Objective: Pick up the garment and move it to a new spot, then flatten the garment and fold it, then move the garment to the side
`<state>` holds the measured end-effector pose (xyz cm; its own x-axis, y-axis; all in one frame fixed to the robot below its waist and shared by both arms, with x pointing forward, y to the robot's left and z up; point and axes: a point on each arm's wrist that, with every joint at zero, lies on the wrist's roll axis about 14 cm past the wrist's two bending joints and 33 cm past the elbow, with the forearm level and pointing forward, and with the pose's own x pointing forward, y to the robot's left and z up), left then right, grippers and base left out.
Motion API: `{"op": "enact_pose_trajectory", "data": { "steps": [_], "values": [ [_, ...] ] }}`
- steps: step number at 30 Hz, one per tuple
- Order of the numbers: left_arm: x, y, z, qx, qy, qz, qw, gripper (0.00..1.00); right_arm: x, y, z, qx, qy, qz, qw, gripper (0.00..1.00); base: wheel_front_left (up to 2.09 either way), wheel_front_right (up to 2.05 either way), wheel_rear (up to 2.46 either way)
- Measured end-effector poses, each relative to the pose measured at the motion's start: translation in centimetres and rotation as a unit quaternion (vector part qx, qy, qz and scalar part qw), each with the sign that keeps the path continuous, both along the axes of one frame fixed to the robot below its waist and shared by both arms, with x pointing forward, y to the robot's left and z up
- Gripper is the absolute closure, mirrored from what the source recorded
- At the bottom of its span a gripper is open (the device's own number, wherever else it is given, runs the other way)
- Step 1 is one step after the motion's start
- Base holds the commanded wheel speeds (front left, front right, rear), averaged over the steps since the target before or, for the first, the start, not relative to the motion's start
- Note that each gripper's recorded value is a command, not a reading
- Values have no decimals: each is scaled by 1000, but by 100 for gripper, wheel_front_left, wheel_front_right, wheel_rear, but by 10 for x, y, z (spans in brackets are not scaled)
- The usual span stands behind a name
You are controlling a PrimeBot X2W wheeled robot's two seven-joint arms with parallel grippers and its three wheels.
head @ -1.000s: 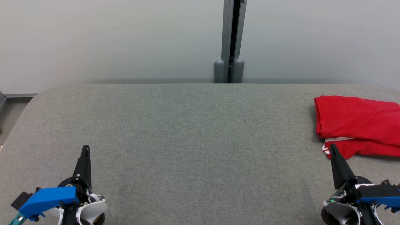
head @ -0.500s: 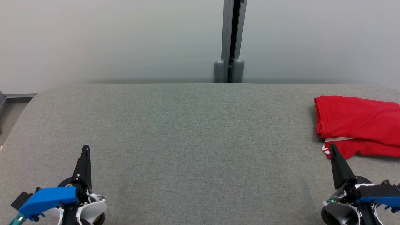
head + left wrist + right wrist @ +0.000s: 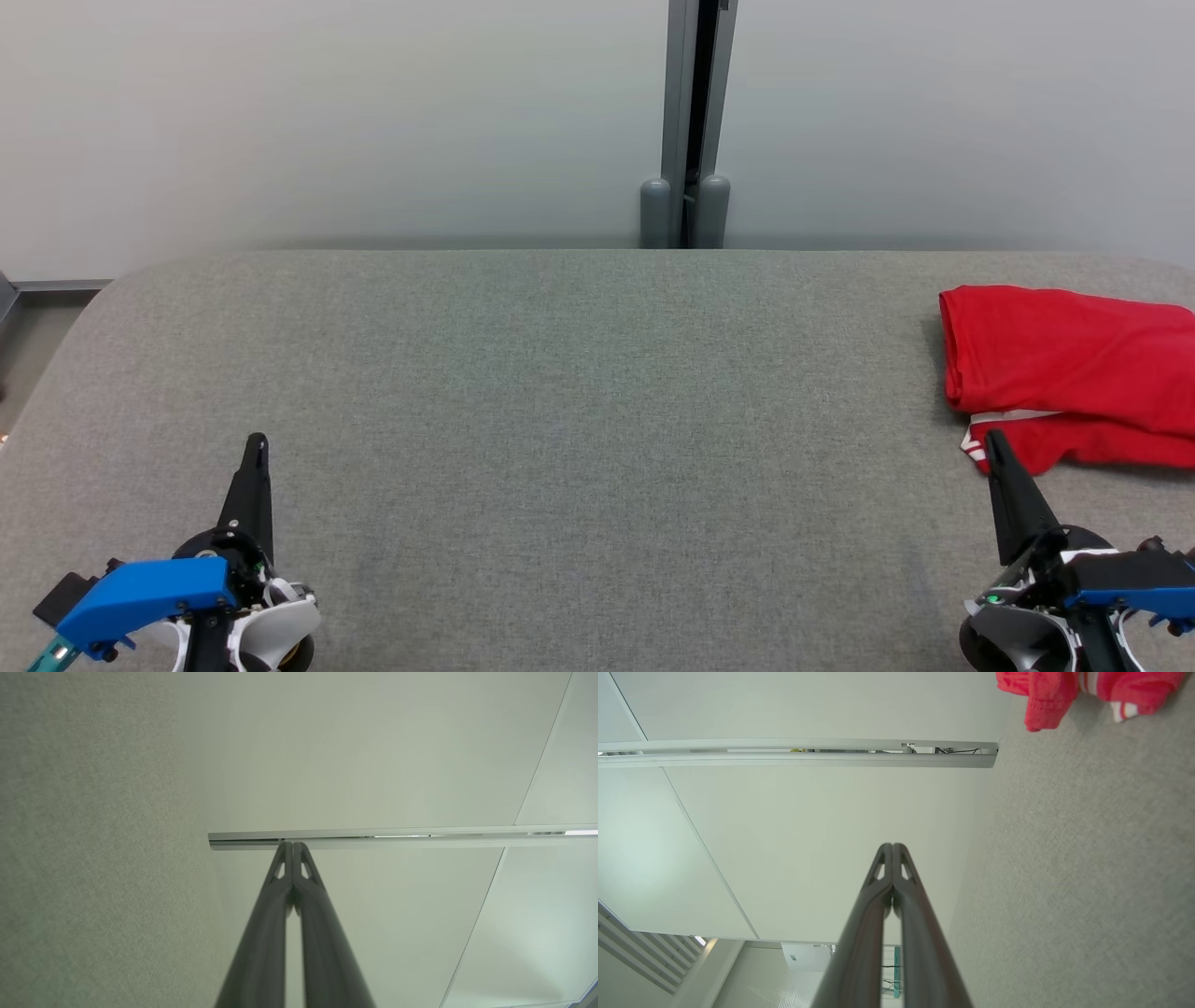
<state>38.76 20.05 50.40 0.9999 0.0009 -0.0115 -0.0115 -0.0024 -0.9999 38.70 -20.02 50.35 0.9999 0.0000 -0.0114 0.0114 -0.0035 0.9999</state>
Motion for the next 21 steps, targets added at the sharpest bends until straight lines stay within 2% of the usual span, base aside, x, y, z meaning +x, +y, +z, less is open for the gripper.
{"op": "enact_pose_trajectory", "data": {
  "steps": [21],
  "values": [
    [0, 0, 0, 0, 0, 0, 1000, 100, 0, 0, 0, 0, 0, 0, 1000, 100, 0, 0, 0]
  ]
}}
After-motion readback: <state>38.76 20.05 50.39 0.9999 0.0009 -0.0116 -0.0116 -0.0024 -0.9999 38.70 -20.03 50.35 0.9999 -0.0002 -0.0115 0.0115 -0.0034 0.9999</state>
